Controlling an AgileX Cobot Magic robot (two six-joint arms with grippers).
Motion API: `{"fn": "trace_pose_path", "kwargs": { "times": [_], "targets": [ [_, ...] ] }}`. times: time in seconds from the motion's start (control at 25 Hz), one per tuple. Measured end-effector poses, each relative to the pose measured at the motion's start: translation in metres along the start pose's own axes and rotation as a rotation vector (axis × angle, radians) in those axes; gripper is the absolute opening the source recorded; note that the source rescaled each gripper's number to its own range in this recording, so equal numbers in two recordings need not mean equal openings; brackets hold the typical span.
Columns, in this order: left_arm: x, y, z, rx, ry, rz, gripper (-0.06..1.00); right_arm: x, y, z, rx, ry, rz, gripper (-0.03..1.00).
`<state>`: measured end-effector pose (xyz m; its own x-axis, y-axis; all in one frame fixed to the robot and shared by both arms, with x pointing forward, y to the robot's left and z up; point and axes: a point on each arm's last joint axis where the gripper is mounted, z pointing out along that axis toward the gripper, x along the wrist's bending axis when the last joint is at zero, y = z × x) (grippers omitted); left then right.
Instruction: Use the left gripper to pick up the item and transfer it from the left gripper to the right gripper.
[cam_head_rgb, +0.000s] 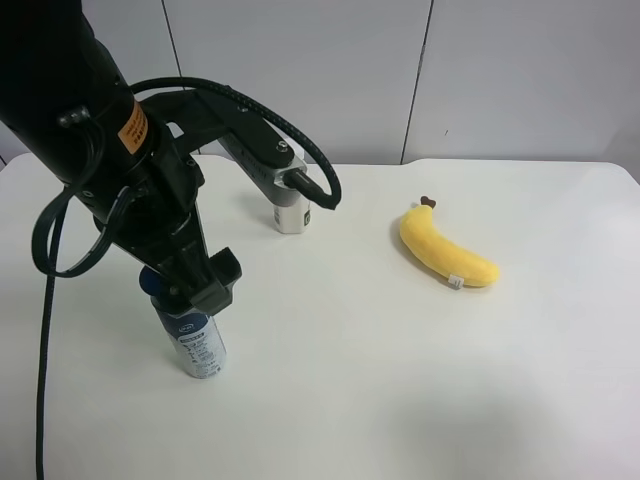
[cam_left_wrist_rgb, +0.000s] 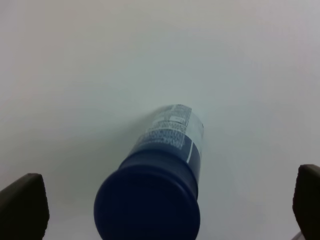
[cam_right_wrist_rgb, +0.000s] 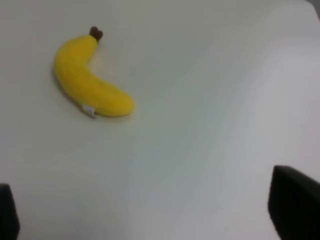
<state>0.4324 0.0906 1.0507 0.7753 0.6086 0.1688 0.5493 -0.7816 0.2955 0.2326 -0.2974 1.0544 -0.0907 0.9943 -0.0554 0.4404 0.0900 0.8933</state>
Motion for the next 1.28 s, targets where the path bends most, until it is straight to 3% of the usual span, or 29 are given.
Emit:
{"fn": "trace_pose_path", "kwargs": {
  "times": [0.28, 0.84, 1.28],
  "targets": [
    [0.012, -0.006, 0.013, -0.011, 0.0, -0.036, 1.0, 0.0, 0.0, 0.0, 0.0, 0.0, 0.0, 1.0],
    [0.008, -0.015, 0.031, -0.032, -0.005, -0.018, 1.0, 0.0, 0.0, 0.0, 0.0, 0.0, 0.0, 1.0],
    [0.006, -0.014, 0.051, 0.03, -0.009, 0.003, 1.0, 0.0, 0.0, 0.0, 0.0, 0.0, 0.0, 1.0]
  ]
}}
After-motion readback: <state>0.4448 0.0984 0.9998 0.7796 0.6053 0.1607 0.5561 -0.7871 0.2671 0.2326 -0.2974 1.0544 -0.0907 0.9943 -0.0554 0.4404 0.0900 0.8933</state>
